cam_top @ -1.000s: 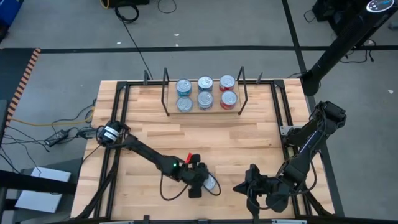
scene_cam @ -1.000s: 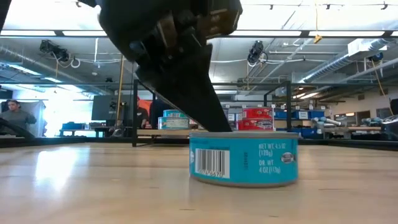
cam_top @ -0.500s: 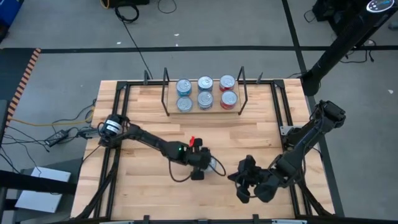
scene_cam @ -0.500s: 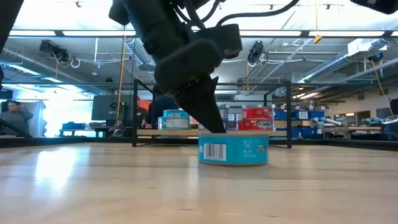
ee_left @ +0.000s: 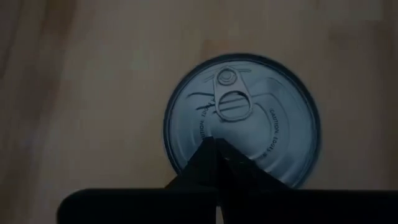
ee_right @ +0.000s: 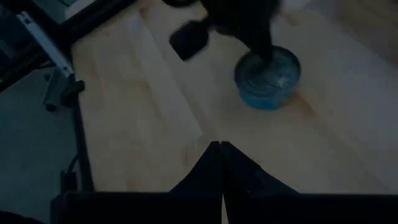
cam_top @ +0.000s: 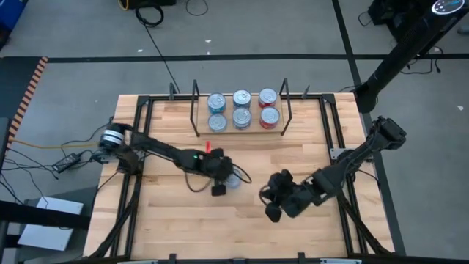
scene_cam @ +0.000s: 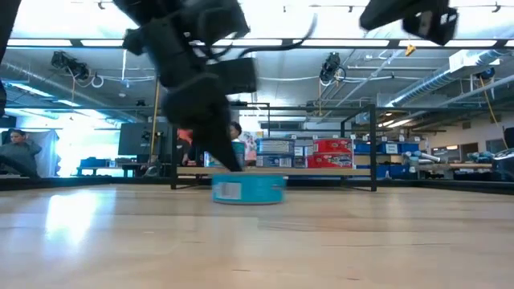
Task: Stack canned seafood by type on shelf
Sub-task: Move the bottom middle light blue tuna can to the center of the table
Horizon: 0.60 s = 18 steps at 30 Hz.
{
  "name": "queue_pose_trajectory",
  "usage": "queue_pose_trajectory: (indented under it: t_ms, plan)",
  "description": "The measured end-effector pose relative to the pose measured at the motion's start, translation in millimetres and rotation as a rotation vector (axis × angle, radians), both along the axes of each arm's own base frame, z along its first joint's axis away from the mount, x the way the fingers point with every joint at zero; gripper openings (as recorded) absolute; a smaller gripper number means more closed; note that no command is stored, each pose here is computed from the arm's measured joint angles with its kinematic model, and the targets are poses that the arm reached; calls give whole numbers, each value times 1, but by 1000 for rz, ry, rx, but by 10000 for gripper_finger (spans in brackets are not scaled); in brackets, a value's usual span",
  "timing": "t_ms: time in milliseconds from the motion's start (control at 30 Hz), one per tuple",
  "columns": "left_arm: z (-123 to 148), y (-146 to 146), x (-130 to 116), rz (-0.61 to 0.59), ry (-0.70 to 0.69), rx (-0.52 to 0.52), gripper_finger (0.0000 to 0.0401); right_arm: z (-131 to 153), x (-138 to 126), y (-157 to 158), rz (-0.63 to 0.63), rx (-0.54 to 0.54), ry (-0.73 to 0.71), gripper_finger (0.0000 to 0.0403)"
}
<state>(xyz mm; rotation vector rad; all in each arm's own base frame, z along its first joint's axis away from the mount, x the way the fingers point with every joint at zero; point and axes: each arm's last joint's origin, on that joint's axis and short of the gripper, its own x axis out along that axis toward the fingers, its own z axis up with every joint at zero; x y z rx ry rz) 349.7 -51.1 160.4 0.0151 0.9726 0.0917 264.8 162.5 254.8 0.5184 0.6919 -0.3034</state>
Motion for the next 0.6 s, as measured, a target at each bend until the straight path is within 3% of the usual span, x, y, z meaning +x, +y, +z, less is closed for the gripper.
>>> queue_pose_trajectory:
  t_ms: [367,467,600]
  plan:
    - [31,16,-85,-1,-212,-99,0,9,41,-64,-80,-54,-90,5]
    - [21,15,-106,-3,-238,-142,0,5,52,-83,-107,-85,-123,5]
    - [-4,13,-122,-2,-259,-216,0,-25,64,-103,-127,-83,-118,5]
